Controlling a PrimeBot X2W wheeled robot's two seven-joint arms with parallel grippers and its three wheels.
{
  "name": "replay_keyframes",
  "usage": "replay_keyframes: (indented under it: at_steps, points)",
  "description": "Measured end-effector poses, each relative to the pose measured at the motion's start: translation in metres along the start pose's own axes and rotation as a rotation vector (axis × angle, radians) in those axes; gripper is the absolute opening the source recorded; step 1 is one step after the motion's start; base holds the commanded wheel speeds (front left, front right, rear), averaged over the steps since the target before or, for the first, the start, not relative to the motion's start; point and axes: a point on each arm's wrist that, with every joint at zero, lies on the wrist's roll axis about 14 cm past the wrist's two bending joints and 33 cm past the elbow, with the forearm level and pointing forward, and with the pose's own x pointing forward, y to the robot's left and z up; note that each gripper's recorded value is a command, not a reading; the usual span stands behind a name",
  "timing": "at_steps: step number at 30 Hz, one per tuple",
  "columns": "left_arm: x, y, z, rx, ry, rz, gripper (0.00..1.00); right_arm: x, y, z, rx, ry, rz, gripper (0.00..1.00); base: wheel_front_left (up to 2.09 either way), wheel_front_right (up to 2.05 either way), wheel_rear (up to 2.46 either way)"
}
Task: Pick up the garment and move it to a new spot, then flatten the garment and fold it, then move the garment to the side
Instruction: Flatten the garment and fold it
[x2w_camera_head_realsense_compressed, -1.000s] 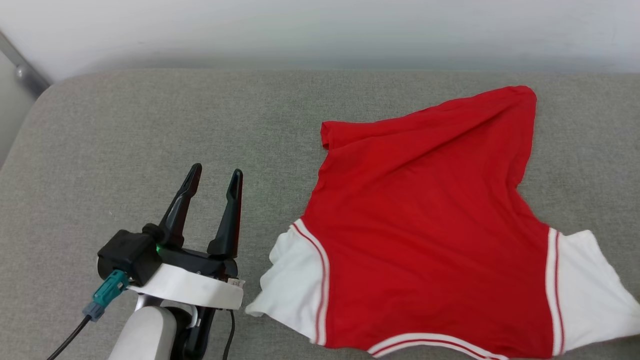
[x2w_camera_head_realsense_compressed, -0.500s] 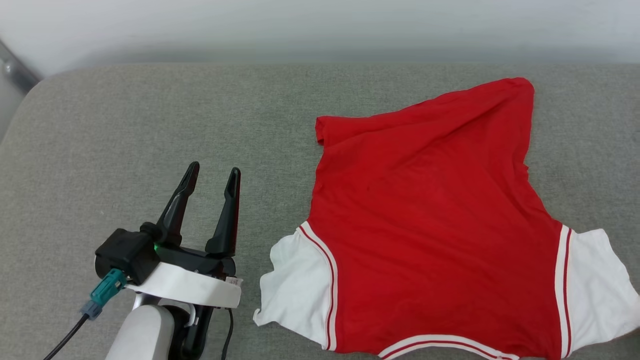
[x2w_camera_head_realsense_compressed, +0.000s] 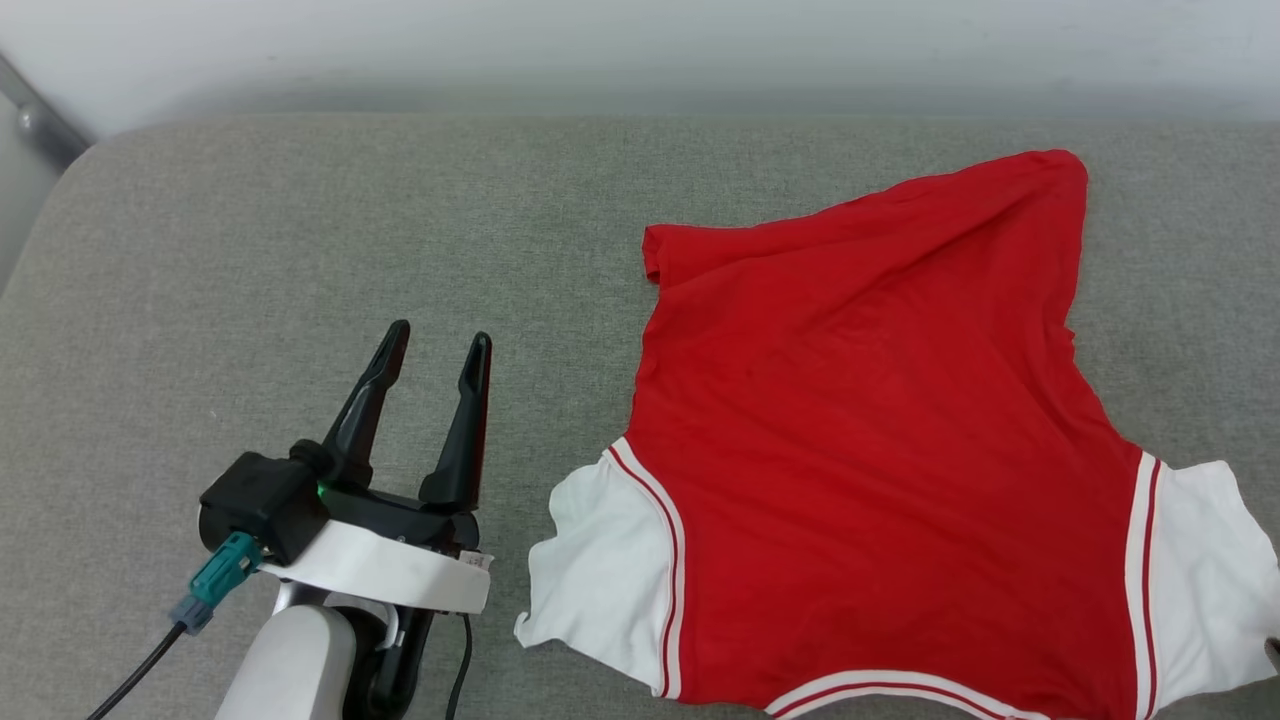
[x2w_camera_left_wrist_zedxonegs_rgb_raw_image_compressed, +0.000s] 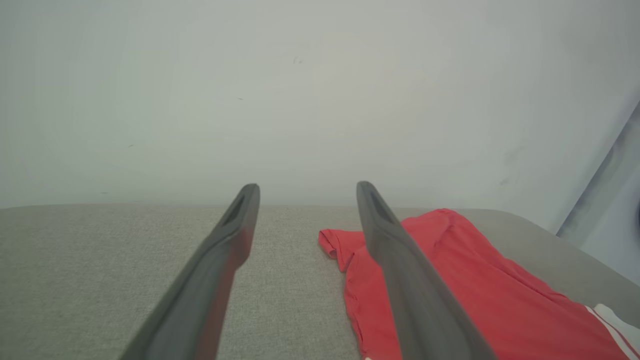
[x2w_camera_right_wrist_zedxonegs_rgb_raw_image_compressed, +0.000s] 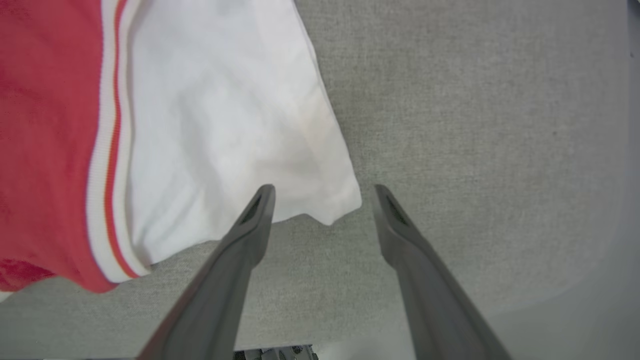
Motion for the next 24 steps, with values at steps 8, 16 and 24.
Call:
replay_keyframes:
  at_steps: [8, 16, 24]
  points:
    - [-0.002, 0.003, -0.001, 0.002, 0.006, 0.007, 1.0, 0.014, -0.004, -0.02, -0.009, 0.084, -0.025, 1.0, 0.0, 0.0, 0.0]
    - [-0.002, 0.007, -0.002, 0.01, 0.011, 0.013, 1.0, 0.026, -0.008, -0.023, -0.013, 0.097, -0.038, 1.0, 0.0, 0.0, 0.0]
    - [-0.002, 0.011, -0.006, 0.015, 0.024, 0.018, 1.0, 0.037, -0.002, -0.028, -0.031, 0.135, -0.014, 0.31, 0.0, 0.0, 0.0]
